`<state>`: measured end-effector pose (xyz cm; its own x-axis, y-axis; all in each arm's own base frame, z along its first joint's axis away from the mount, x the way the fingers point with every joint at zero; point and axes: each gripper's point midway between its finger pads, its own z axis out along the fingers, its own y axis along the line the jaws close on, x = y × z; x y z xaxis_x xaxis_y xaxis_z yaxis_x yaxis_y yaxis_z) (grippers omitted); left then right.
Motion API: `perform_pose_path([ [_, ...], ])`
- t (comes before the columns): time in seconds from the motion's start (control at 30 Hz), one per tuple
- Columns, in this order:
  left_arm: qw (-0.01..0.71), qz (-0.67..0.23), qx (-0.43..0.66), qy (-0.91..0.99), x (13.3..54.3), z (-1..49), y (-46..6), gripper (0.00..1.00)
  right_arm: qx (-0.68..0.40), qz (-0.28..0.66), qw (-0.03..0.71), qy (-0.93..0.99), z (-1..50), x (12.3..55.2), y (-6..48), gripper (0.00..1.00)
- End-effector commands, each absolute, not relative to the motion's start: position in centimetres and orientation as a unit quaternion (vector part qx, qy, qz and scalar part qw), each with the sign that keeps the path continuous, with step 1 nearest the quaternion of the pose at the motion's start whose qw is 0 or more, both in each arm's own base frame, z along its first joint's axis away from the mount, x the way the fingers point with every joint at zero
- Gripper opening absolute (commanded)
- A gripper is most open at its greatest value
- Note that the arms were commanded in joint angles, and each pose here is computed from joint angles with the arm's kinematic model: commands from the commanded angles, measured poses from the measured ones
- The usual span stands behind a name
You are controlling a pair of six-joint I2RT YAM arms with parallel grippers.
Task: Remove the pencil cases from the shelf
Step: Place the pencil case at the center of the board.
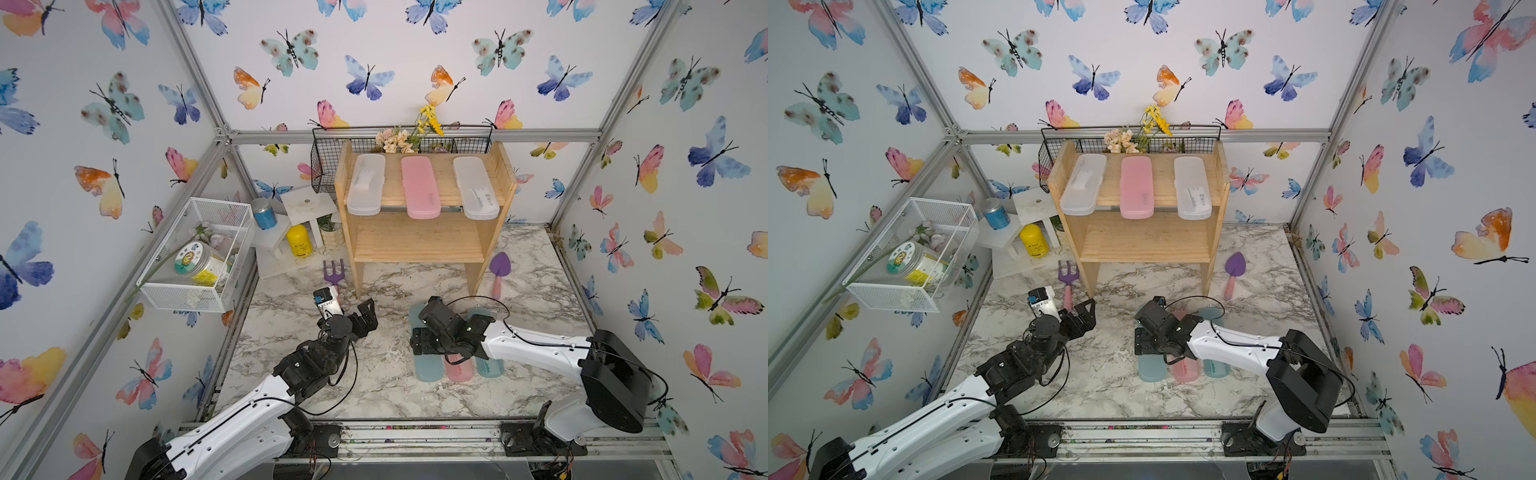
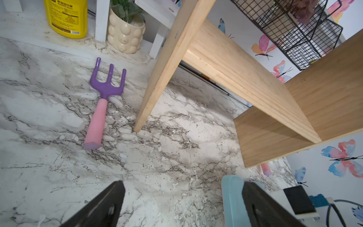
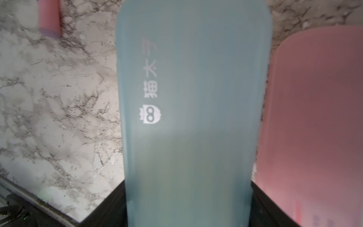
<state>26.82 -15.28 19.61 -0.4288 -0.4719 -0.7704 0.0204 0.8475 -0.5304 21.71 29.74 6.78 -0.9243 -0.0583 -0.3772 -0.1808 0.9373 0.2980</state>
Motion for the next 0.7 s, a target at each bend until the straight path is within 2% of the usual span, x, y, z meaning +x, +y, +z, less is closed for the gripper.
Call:
perform_pose_path([
  [0.0, 0.514, -0.232, -0.145, 0.813, 26.9, 19.5, -15.2, 0.99, -0.033, 0.147, 0.198, 0.969, 5.8, 22.5, 29.6, 0.82],
  [0.43, 0.510, -0.226, -0.149, 0.816, 26.6, 18.4, -14.7, 0.99, -0.047, 0.106, 0.187, 0.976, 3.2, 23.2, 29.9, 0.85],
  [0.67, 0.511, -0.227, -0.150, 0.815, 26.6, 18.5, -14.6, 0.99, -0.058, 0.097, 0.179, 0.977, 2.6, 22.9, 29.8, 0.92],
])
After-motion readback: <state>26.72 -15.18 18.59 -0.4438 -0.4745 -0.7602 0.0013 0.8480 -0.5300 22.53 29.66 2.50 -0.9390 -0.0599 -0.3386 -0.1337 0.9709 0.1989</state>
